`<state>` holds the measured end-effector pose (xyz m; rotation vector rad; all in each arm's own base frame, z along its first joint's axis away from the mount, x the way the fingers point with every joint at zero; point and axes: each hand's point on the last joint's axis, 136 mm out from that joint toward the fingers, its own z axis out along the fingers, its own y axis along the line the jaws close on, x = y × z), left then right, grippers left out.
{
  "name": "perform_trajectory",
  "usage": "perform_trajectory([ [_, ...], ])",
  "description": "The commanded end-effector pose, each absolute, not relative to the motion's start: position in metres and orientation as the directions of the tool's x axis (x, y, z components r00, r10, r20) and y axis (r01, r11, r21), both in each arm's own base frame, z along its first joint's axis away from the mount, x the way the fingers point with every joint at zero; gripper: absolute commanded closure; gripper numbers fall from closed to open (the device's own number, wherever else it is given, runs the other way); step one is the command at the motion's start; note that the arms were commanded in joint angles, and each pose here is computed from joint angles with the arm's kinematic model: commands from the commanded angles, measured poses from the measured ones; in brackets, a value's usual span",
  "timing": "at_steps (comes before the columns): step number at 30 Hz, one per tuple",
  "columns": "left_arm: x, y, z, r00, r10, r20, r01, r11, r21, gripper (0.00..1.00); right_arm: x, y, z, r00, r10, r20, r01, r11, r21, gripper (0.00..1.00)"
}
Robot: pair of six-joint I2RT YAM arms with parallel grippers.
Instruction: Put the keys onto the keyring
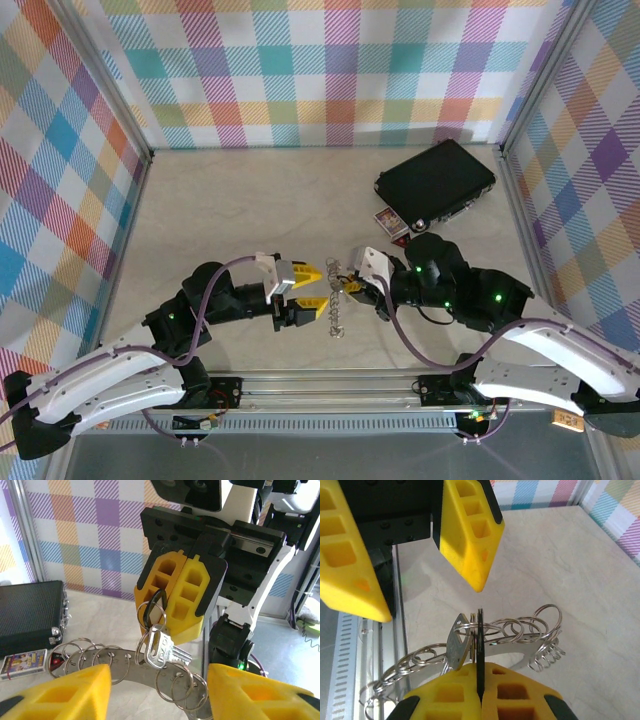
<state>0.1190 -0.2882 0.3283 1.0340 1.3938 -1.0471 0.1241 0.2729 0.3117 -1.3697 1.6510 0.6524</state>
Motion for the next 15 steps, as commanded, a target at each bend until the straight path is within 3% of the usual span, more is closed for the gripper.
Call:
perform_trajectory([
  [1,0.119,-0.283,0.337,-0.056,-0.010,-0.998,0.965,0.255,-0.057,0.41,0.128,0.272,0.325,-0.009,-0.496,-0.868,-0.950,0.275,-0.147,1.00],
  [6,0.128,-0.276,0.325,-0.073,0.006,-0.997,0.945,0.321,-0.068,0.15,0.139,0.277,0.317,-0.049,-0.538,-0.842,-0.940,0.310,-0.143,1.00],
  [12,0.144,-0.263,0.310,-0.100,0.019,-0.995,0.895,0.439,-0.082,0.00,0.156,0.285,0.307,-0.114,-0.576,-0.809,-0.923,0.362,-0.127,1.00],
  [15,0.146,-0.258,0.304,-0.118,0.006,-0.993,0.882,0.460,-0.102,0.00,0.166,0.289,0.306,-0.140,-0.574,-0.807,-0.915,0.387,-0.116,1.00],
])
